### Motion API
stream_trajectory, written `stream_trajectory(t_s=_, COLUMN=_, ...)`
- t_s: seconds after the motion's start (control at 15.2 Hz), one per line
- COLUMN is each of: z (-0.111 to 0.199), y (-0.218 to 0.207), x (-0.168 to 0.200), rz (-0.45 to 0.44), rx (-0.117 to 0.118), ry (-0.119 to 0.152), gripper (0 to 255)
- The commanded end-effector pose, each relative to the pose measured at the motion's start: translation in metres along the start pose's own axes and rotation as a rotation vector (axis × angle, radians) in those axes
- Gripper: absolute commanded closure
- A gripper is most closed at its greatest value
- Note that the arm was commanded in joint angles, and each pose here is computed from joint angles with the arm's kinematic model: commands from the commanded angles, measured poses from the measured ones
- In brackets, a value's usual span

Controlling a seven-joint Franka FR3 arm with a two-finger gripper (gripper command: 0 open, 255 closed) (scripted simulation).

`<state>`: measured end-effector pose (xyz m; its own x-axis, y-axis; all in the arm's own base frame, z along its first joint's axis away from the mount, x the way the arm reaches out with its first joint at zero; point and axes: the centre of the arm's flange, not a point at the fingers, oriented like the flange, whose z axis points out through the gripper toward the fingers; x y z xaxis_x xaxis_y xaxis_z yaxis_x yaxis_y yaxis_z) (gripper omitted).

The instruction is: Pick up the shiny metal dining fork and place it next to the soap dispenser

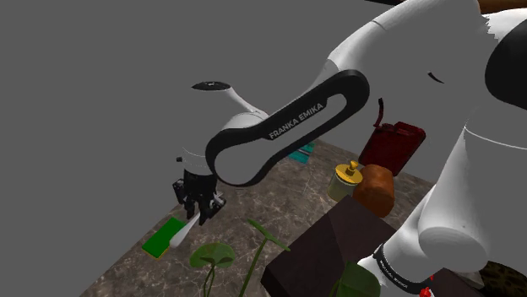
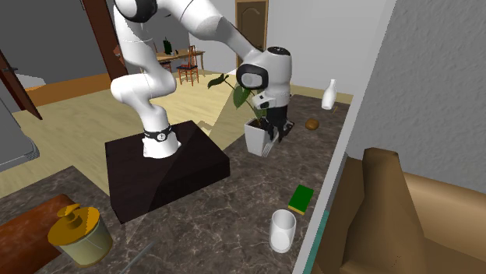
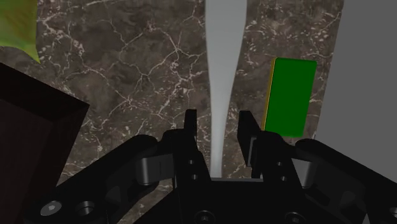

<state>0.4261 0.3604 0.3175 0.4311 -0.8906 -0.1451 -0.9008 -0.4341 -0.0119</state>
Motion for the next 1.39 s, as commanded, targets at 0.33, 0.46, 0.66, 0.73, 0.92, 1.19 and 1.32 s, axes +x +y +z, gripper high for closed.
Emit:
stream_trajectory(t_s=0.33, z=-0.034, y=0.0, x=-0.006, rz=0.0, rx=0.0, ry=0.0, gripper=255)
stream_trajectory(t_s=0.46, z=-0.038, y=0.012, x=0.017, rz=0.0, rx=0.0, ry=0.0, gripper=255)
stream_trajectory(t_s=0.66, z=-0.043, y=0.03, x=0.052, rz=0.0, rx=0.0, ry=0.0, gripper=255)
stream_trajectory(t_s=0.73, z=-0.045, y=0.036, x=0.064, rz=0.0, rx=0.0, ry=0.0, gripper=255)
stream_trajectory(t_s=0.92, z=-0.051, y=0.054, x=0.099, rz=0.0, rx=0.0, ry=0.0, gripper=255)
stream_trajectory(t_s=1.19, z=-0.058, y=0.078, x=0.145, rz=0.0, rx=0.0, ry=0.0, gripper=255)
stream_trajectory(t_s=1.32, z=-0.061, y=0.09, x=0.169, rz=0.0, rx=0.0, ry=0.0, gripper=255)
